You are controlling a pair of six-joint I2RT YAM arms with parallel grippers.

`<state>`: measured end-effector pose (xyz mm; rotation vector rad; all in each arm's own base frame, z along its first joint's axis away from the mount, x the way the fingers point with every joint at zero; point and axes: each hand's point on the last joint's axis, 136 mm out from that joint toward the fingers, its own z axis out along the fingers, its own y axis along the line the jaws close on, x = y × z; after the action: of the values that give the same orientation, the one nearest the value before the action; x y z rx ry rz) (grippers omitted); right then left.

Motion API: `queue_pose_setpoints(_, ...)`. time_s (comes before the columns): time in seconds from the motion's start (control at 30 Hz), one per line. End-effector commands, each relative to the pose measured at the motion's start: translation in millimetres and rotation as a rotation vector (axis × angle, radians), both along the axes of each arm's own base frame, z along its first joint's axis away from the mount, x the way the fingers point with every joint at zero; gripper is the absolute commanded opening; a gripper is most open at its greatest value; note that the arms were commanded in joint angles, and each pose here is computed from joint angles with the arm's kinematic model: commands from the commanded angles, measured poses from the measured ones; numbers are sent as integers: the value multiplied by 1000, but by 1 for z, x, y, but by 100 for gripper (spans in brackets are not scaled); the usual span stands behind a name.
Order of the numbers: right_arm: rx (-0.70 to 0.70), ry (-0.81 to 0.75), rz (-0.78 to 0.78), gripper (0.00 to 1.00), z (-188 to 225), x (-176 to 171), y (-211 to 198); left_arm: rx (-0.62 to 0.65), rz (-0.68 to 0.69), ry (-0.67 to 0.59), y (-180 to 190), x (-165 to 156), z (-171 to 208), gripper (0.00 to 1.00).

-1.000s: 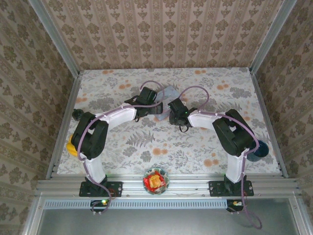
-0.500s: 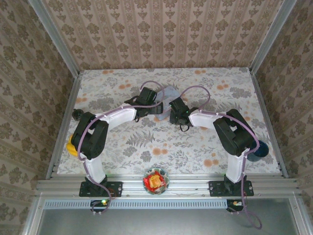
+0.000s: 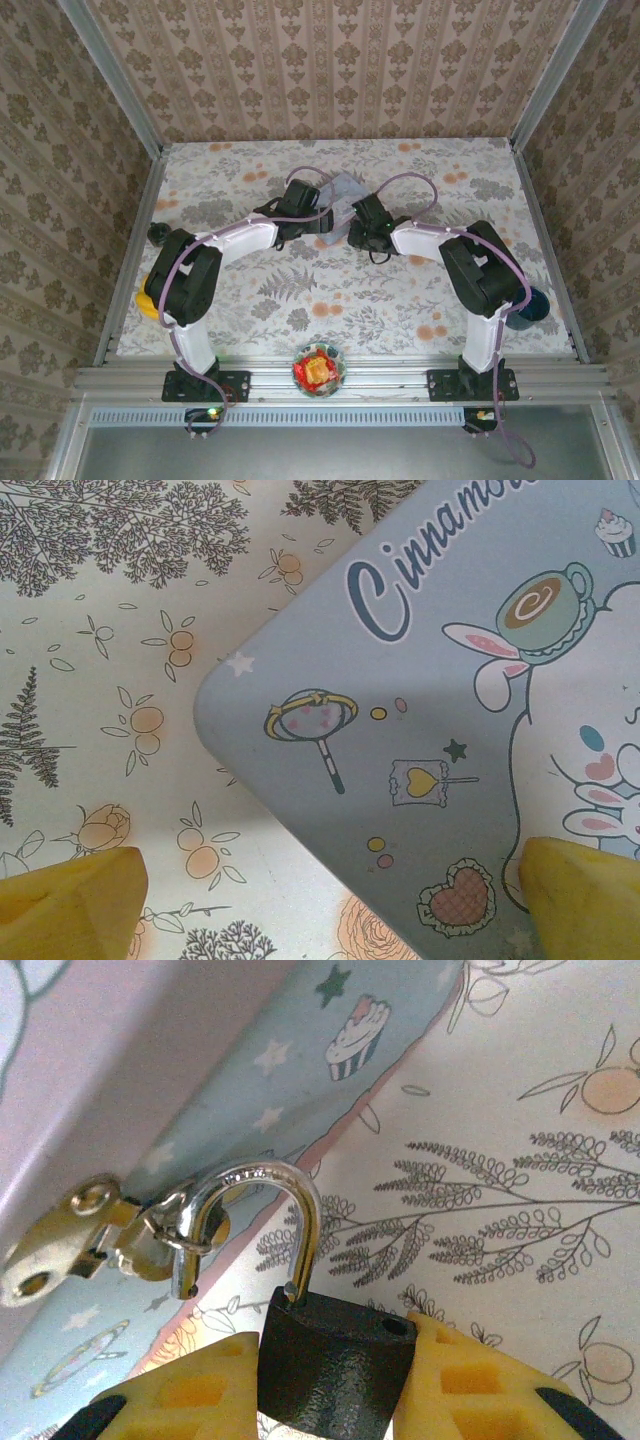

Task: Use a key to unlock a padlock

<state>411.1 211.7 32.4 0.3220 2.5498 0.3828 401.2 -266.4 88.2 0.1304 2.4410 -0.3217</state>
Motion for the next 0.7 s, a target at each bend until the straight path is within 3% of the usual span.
queue_pose_setpoints(0.0,70,-40,-59,0,11,15,-2,92,10,111,23,-22,-30,96)
queue_pose_setpoints(0.37,66,-44,-56,0,13,28,-4,86,7,118,22,-23,-33,95)
queue_pose_setpoints(0.67,86,-52,-63,0,20,36,-6,62,6,122,21,-22,-33,85)
